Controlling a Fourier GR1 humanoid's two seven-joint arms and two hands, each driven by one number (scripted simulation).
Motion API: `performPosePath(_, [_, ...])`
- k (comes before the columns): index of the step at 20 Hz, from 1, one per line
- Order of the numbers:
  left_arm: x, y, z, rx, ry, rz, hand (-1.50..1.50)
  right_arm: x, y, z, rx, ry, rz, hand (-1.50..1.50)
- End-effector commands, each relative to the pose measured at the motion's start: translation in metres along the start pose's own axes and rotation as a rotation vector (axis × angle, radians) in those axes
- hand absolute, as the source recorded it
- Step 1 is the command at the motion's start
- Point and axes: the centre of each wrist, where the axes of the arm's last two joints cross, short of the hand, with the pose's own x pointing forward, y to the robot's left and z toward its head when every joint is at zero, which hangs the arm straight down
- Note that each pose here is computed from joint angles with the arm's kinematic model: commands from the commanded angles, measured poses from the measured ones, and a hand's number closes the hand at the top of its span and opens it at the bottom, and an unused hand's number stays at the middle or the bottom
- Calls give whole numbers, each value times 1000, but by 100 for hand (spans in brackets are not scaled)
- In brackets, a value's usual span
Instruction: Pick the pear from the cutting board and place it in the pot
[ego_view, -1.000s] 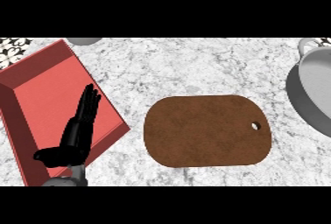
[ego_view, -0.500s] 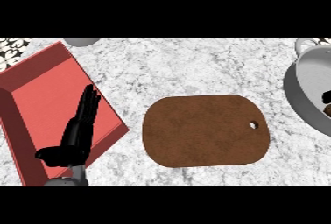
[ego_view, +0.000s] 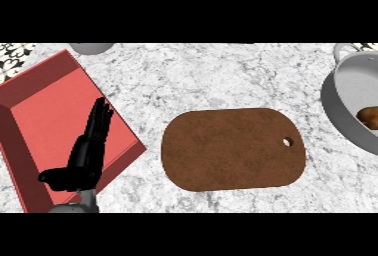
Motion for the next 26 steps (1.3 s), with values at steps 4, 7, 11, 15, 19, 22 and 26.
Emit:
performPosePath(4, [-3, 11, -3, 21, 21, -10, 0, -18, -2, 4, -192, 125, -327, -150])
performPosePath(7, [-15, 9, 9, 24, 27, -2, 0, -46, 3, 17, -219, 113, -340, -150])
performPosePath(11, [-3, 16, 5, 32, 25, -21, 0, -67, -7, 24, -245, 61, -373, -150])
performPosePath(15, [-15, 18, 13, 46, 12, -2, 0, -116, -16, 30, -278, 46, -369, -150])
performPosePath(19, [-5, 16, 5, 47, 18, -4, 0, -118, -43, 35, -275, 34, -402, -150])
performPosePath(22, [-4, 5, -1, 31, 29, -6, 0, -115, -72, 18, -293, 53, -385, -150])
performPosePath(26, [-6, 12, 13, 17, 15, -3, 0, -135, -69, 26, -349, 47, -418, -150])
